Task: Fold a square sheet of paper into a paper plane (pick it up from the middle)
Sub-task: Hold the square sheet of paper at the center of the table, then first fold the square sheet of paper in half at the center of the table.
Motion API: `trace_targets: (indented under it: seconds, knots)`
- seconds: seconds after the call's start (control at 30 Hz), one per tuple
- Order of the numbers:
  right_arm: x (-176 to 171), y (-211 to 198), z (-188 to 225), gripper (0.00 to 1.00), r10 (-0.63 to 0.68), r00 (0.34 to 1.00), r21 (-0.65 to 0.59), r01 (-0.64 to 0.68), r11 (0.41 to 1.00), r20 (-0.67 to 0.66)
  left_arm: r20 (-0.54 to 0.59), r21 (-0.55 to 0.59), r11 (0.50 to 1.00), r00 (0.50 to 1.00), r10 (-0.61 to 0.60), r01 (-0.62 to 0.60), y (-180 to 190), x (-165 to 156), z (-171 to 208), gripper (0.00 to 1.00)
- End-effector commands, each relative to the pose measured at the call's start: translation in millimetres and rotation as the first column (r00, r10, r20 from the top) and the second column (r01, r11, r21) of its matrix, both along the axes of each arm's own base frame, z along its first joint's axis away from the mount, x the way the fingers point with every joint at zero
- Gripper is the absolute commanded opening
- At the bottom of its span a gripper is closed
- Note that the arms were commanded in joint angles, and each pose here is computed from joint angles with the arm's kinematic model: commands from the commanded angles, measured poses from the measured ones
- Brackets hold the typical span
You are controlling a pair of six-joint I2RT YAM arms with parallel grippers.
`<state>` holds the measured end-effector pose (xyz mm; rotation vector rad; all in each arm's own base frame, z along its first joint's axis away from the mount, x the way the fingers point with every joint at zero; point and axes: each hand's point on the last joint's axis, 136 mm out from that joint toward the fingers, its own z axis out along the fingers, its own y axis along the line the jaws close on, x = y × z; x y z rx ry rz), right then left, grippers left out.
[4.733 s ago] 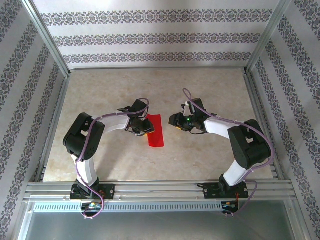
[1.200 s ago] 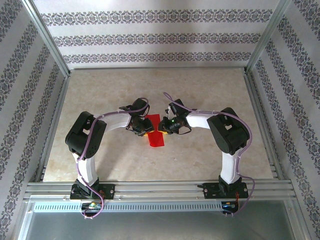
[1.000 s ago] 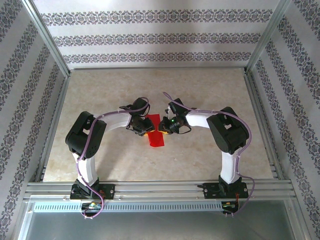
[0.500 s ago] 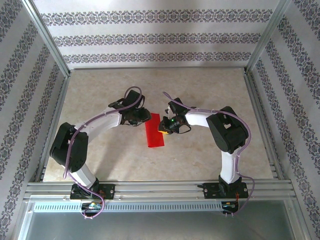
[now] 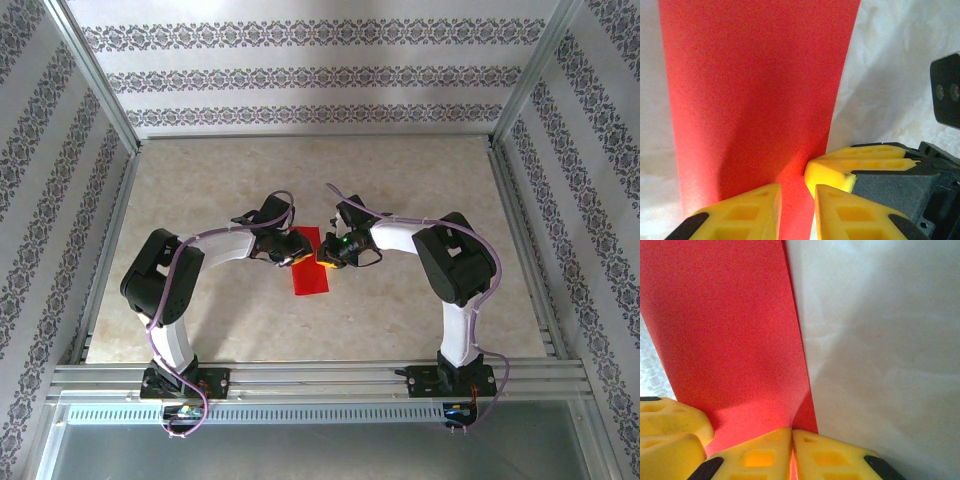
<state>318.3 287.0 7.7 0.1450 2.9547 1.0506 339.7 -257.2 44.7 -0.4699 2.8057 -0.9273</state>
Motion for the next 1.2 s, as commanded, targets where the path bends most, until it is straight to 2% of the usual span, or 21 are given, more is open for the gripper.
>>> trace_targets:
  seconds: [0.0, 0.3, 0.47, 0.7, 0.83, 0.97, 1.17]
  knots:
    - [-43.8, -61.9, -75.1, 0.17, -0.104, 0.976, -0.305, 0.041, 0.952, -0.191, -0.028, 0.080, 0.997, 0.999, -0.023, 0.025, 13.3, -10.0, -17.5, 0.25]
    - [-46.3, -65.5, -77.4, 0.17, -0.110, 0.974, -0.314, 0.044, 0.949, -0.197, -0.048, 0.100, 0.994, 0.999, -0.026, 0.031, 28.5, -16.1, -35.7, 0.25]
    - [-49.5, -67.7, -79.2, 0.17, -0.107, 0.973, -0.322, 0.036, 0.946, -0.204, -0.040, 0.115, 0.993, 0.999, -0.021, 0.026, 49.0, -17.6, -44.3, 0.25]
    - [-53.1, -72.8, -81.4, 0.16, -0.090, 0.973, -0.347, 0.012, 0.938, -0.211, 0.019, 0.121, 0.990, 0.997, -0.071, 0.068, 61.6, -8.8, -24.4, 0.26]
    - [-52.4, -73.2, -81.5, 0.16, -0.089, 0.974, -0.351, 0.010, 0.936, -0.210, 0.092, 0.063, 0.995, 0.992, -0.087, 0.081, 50.7, -1.6, 9.4, 0.26]
    - [-51.9, -73.1, -81.6, 0.16, -0.088, 0.974, -0.354, 0.009, 0.935, -0.209, 0.149, -0.018, 0.995, 0.984, -0.093, 0.097, 23.0, -3.0, 33.1, 0.26]
    - [-51.7, -75.2, -82.7, 0.15, -0.085, 0.974, -0.370, 0.001, 0.929, -0.211, 0.102, -0.100, 0.990, 0.991, -0.087, 0.097, -8.1, -13.8, 14.8, 0.25]
